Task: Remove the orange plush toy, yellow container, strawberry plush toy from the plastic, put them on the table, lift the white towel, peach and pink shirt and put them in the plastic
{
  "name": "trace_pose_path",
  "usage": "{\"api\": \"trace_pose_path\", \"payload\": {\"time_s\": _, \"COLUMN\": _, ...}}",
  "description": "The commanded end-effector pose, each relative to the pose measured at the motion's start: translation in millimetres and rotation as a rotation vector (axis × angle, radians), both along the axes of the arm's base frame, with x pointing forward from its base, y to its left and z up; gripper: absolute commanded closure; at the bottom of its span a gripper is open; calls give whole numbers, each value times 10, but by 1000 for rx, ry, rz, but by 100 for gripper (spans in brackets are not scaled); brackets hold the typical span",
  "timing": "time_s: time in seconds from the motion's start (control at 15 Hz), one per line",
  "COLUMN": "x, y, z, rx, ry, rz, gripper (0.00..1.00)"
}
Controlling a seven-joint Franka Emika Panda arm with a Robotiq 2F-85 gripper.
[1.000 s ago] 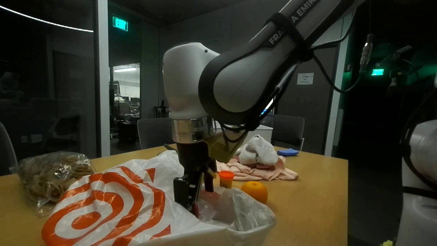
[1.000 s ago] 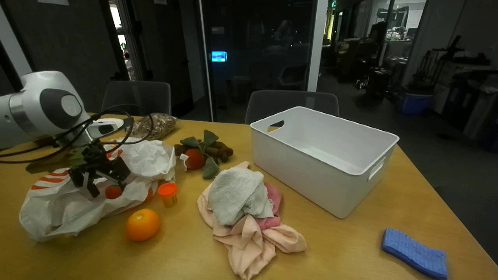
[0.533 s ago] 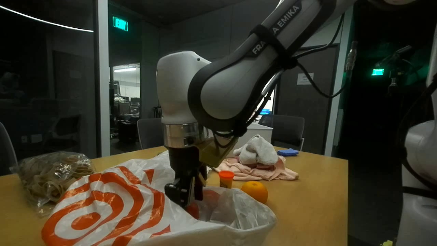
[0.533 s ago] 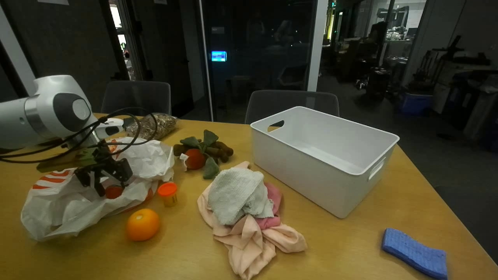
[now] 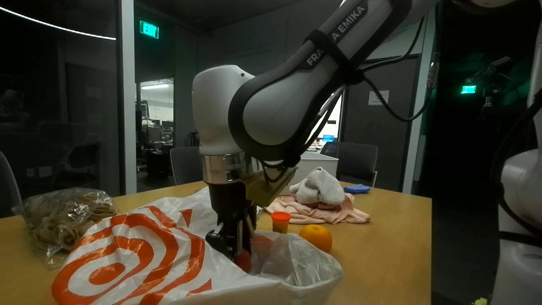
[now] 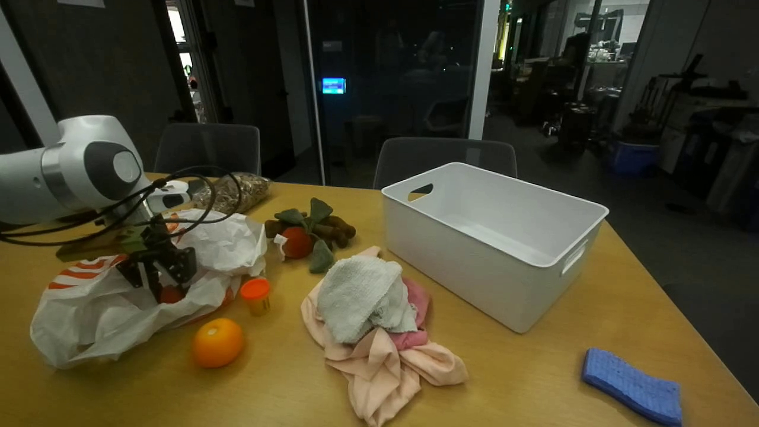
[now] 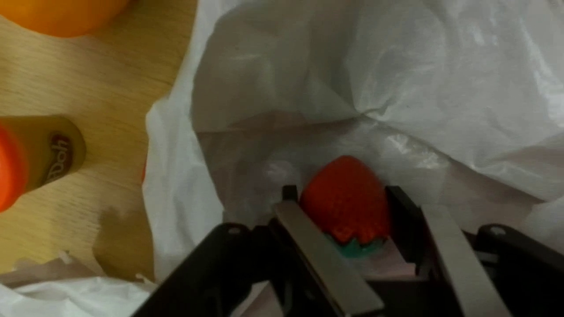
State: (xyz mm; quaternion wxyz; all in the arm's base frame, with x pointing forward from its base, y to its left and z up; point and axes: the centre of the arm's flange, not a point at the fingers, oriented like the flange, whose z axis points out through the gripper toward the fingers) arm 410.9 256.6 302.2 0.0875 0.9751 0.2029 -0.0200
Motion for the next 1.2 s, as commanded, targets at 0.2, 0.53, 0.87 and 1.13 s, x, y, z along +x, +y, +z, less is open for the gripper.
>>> {"api": "trace_pose_path", "payload": {"time_s": 0.2, "x": -198, "y": -27, "z": 549, "rx": -10, "ry": 47, "rz": -129, "gripper": 74}}
{"api": "trace_pose_path", "payload": {"time_s": 0.53, "x": -205, "y": -284, "z": 1027, "rx": -4, "ry": -103, "rz": -314, "gripper": 74}}
{"api": "trace_pose_path", "payload": {"time_s": 0.87, "x": 40, "y": -975, "z": 1212, "rx": -23, "ry": -229, "rz": -543, "gripper": 74}}
{"api": "trace_pose_path", "payload": {"time_s": 1.13, "x": 106, "y": -1599, "z": 1207, "rx": -34, "ry": -261, "rz": -761, "gripper": 74}}
